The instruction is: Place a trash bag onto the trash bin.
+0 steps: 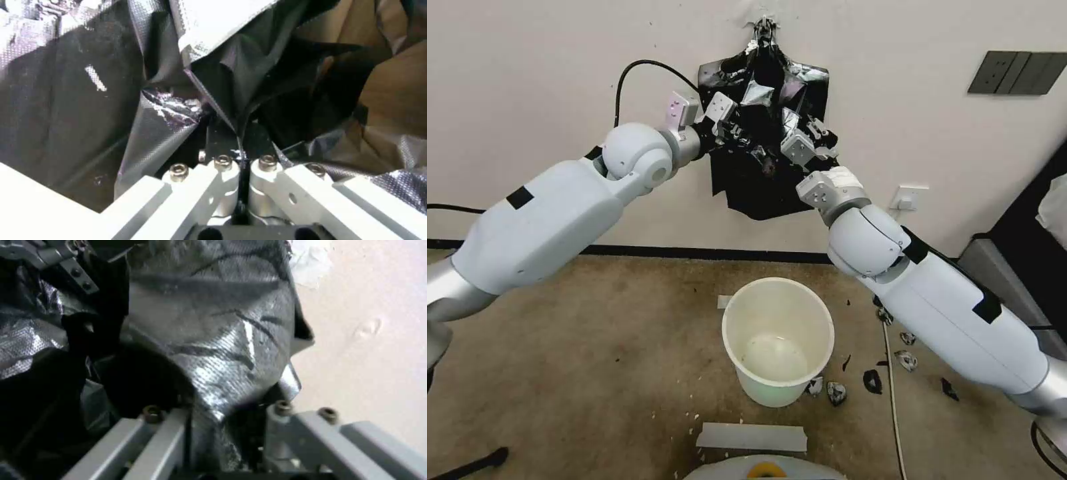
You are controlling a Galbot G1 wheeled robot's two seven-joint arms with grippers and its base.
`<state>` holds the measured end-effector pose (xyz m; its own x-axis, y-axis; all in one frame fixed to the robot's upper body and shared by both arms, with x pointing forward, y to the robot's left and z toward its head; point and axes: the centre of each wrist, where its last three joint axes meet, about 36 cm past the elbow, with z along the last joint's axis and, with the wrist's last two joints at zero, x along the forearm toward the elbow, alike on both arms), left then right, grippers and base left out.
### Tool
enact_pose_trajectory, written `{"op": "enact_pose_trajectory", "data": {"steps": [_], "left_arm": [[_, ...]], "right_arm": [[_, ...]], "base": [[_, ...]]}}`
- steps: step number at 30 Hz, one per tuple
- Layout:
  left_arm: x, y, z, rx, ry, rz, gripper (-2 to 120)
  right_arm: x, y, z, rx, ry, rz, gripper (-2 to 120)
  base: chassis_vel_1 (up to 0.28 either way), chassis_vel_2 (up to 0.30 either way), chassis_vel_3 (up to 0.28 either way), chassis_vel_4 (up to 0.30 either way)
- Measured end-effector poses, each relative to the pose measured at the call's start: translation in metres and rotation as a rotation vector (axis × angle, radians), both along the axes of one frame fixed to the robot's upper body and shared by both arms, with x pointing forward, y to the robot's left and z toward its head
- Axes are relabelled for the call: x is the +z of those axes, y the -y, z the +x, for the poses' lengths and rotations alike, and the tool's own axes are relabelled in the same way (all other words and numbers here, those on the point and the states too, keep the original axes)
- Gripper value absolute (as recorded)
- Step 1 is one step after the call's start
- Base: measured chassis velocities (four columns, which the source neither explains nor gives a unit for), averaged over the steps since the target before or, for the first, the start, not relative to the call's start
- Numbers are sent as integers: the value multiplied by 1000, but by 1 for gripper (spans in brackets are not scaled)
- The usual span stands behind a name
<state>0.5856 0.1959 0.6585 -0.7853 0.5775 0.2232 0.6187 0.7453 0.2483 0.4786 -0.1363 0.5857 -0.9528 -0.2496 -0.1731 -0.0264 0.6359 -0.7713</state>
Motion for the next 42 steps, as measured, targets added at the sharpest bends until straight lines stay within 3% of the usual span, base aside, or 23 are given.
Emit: {"op": "enact_pose_trajectory", "data": {"steps": [4,15,19,25,30,31,36,40,42], "left_arm": [[2,-1,-1,-1,4,0,0],[1,-2,-10,-9,4,-7,0],[-2,-2,-26,-7,-23,-31,0],[-18,-7,-69,-3,-104,-100,0],[-18,-16,-94,3,-98,-138,0],[-12,-23,-111,12,-88,-179,0],[-8,-38,-144,38,-83,-274,0],[-8,-41,-162,42,-91,-322,0],[-10,-36,-180,31,-108,-383,0]], "right_arm": [[3,1,1,1,2,1,0],[8,6,0,16,-17,14,0],[12,11,-9,35,-72,36,0],[13,24,-37,78,-201,86,0],[16,29,-60,110,-229,116,0],[22,31,-74,126,-224,139,0],[28,41,-100,141,-221,176,0],[29,49,-113,146,-235,188,0],[27,56,-126,152,-251,196,0]], "base": [[0,0,0,0],[0,0,0,0],[0,0,0,0],[0,0,0,0],[0,0,0,0],[0,0,0,0],[0,0,0,0],[0,0,0,0],[0,0,0,0]]}}
